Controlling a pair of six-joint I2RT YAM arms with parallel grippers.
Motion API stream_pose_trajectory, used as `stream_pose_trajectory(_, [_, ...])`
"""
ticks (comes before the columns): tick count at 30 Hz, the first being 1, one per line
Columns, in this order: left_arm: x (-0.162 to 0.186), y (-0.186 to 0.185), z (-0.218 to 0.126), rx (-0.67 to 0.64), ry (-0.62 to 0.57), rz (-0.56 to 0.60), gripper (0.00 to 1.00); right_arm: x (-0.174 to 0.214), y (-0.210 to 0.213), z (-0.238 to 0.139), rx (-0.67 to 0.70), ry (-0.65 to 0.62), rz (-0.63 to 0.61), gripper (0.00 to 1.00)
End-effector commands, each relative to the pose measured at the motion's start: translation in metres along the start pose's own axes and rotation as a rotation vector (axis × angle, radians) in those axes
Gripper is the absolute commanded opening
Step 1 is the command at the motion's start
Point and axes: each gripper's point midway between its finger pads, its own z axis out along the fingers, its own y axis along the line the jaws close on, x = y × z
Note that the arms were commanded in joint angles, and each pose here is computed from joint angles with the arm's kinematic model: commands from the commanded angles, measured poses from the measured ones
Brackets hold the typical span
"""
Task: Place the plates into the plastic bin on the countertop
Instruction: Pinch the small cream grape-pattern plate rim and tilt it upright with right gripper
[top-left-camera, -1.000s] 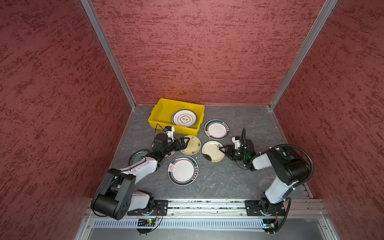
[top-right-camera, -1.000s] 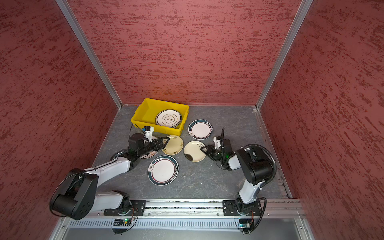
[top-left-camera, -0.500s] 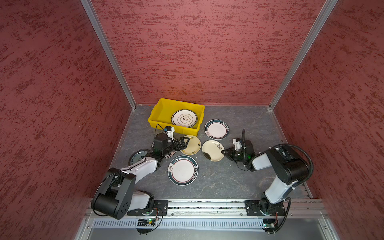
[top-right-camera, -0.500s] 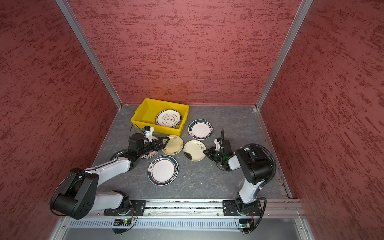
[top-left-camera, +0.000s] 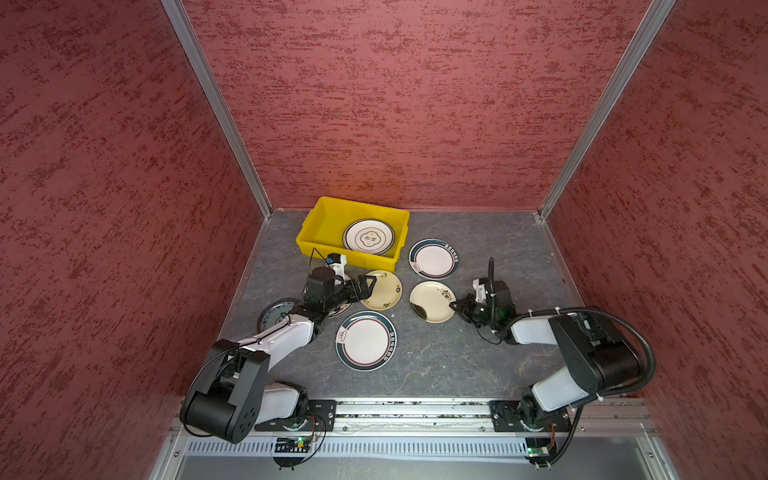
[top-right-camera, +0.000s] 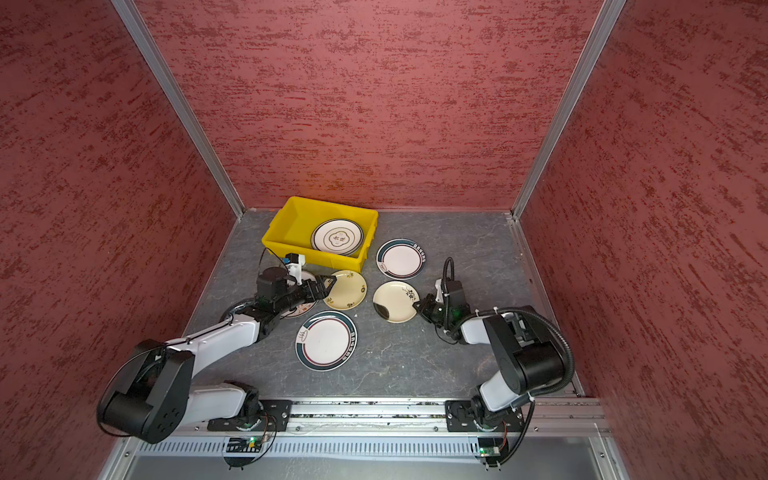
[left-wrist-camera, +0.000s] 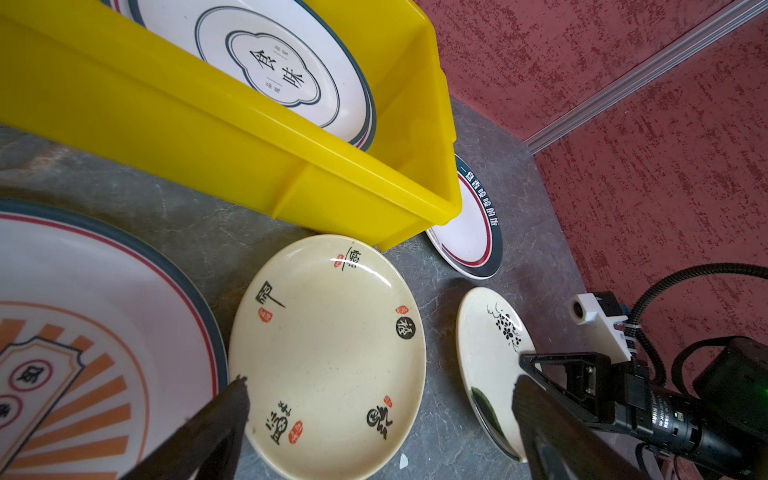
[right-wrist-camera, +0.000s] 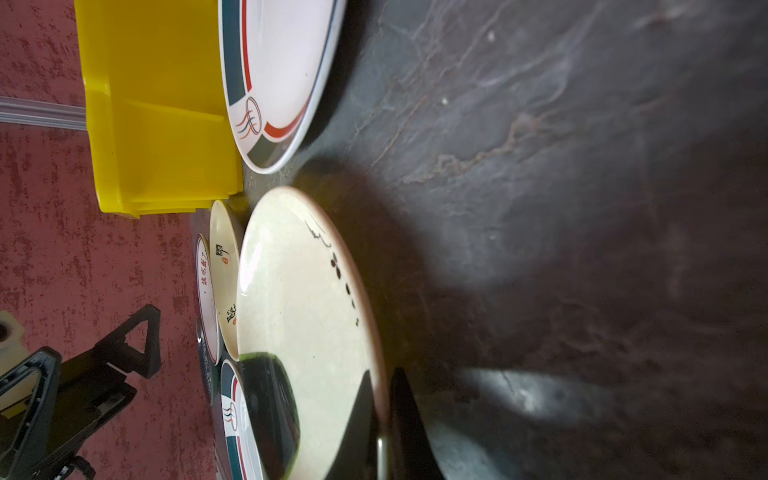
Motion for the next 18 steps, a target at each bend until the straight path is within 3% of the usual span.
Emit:
stream_pose_trajectory(1, [-0.005, -0.005, 0.000, 0.020, -0.010, 0.020, 0.99, -0.005, 0.006, -0.007, 0.013, -0.030, -0.020, 0.00])
stream_pose_trajectory(9, [0.000, -0.012, 0.006, 0.048, 0.018, 0.034, 0.99, -0.019, 0.053, -0.030, -0.092, -0.072, -0.061, 0.00])
stream_pose_trajectory(14, [0.012, -0.021, 0.015, 0.055, 0.062, 0.060, 0.99, -0.025, 0.076, -0.042, -0.085, -0.114, -0.111, 0.00])
stream_pose_trajectory(18, [0.021, -0.039, 0.022, 0.126, 0.098, 0.088, 0.99, -0.027, 0.100, -0.045, -0.110, -0.115, -0.140, 0.00])
